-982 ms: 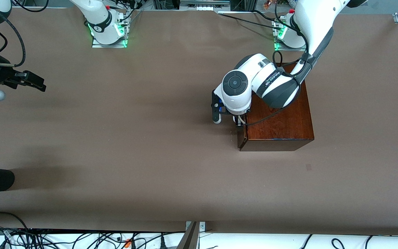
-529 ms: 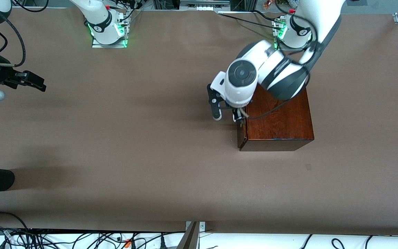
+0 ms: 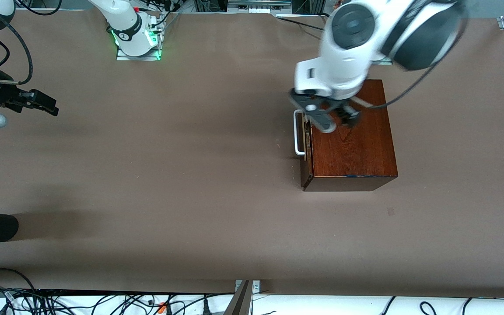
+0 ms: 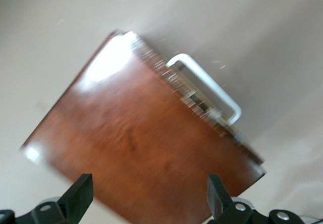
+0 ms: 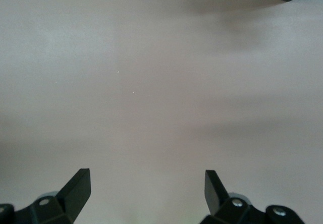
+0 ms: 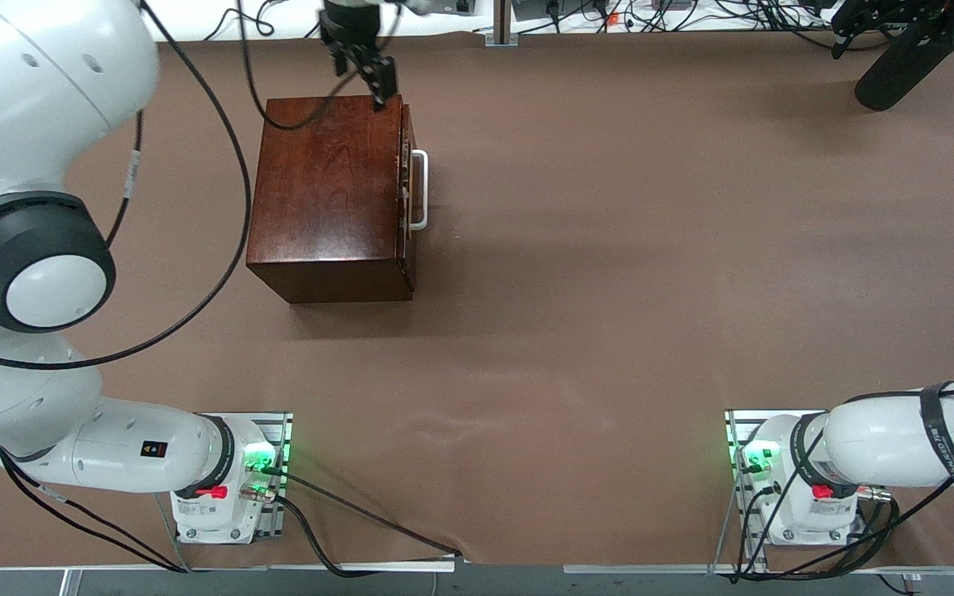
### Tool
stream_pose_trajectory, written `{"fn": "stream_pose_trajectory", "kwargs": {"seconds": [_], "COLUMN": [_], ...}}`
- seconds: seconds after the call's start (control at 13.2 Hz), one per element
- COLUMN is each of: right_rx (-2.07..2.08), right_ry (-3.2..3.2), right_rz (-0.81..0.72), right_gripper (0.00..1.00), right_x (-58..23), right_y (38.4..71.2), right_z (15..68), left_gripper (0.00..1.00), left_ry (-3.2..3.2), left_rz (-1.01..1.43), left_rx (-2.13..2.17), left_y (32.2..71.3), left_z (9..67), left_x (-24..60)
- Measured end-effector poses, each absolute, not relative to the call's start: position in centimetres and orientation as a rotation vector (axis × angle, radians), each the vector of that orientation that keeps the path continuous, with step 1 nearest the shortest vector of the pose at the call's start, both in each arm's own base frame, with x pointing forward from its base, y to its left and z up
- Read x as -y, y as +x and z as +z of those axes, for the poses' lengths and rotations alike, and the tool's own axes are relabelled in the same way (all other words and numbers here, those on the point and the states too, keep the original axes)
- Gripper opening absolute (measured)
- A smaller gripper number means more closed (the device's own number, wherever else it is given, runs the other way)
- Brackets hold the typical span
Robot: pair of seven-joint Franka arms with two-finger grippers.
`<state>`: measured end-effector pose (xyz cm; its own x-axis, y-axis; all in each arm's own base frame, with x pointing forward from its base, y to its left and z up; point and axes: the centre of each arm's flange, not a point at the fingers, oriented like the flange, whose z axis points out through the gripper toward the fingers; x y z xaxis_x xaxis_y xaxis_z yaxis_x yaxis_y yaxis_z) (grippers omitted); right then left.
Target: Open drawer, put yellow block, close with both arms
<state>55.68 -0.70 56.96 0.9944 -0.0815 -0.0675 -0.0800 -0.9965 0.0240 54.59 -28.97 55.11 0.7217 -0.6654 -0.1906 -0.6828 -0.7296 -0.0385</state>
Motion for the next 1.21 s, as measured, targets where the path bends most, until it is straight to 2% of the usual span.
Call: {"fn": "stream_pose_trajectory", "kwargs": {"seconds": [0.3,0.76,0.91,1.21], "right_rx": [0.125,0.126,0.126,0.126], "right_ry": [3.116,3.116,3.116,3.116], "right_rz": [-0.107,-0.107,-0.107,-0.105], "right_gripper": [1.00,1.00,1.00,1.00], "right_x": [0.7,0.7,0.7,0.7], "right_y": [55.7,55.7,55.7,55.7], "right_z": [57.0,57.0,57.0,57.0], "left_gripper": [1.00,1.00,1.00,1.00], "left_ry": [-3.001,-3.135,-3.141,-3.136], "left_rz": [0.179,0.042,0.007,0.035], "left_rx": [-0.798,-0.199,0.032,0.111], "left_y": [56.7,55.8,55.2,53.8], "left_z": [59.0,61.6,62.3,61.7], "left_x": [18.8,5.1,2.4,1.8]}}
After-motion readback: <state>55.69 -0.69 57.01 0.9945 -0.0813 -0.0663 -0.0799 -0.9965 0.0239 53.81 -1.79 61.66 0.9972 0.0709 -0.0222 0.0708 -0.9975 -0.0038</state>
